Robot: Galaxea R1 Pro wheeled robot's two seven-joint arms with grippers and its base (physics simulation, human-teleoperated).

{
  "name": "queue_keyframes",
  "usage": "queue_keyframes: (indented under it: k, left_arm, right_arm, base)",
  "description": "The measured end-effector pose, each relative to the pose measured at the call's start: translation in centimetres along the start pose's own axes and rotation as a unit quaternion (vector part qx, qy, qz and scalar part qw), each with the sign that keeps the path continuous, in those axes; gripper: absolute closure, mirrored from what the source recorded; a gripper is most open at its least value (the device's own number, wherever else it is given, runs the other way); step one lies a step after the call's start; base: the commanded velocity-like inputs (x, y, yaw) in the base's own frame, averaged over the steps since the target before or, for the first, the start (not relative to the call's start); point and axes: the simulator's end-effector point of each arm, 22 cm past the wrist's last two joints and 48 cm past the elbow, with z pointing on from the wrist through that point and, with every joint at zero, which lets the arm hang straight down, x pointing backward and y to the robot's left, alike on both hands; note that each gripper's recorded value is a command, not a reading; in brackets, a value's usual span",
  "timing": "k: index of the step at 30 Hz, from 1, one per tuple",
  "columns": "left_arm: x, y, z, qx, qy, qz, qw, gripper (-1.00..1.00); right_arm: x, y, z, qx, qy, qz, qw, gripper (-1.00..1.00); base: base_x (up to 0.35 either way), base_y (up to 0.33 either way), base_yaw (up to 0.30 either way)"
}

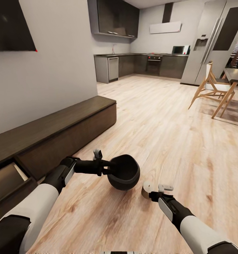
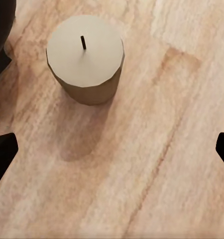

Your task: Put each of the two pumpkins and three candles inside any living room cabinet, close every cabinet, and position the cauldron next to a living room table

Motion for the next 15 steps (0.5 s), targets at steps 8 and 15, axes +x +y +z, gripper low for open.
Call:
queue_keyframes:
  k: [8,15]
  left_arm:
    - [0.1,0.7,0.0,0.001,0.000,-0.006,1.0000,-1.00]
    - [0.1,0.7,0.0,0.001,0.000,-0.006,1.0000,-1.00]
  right_arm:
    - [-1.8,1.3,-0.2,-0.009,-0.022,-0.012,0.9996,-1.00]
    - [-2.3,1.7,-0.4,-0.012,-0.029,-0.016,0.9994,-1.00]
  base:
    - [0.000,0.000,0.000]
    - [0.000,0.000,0.000]
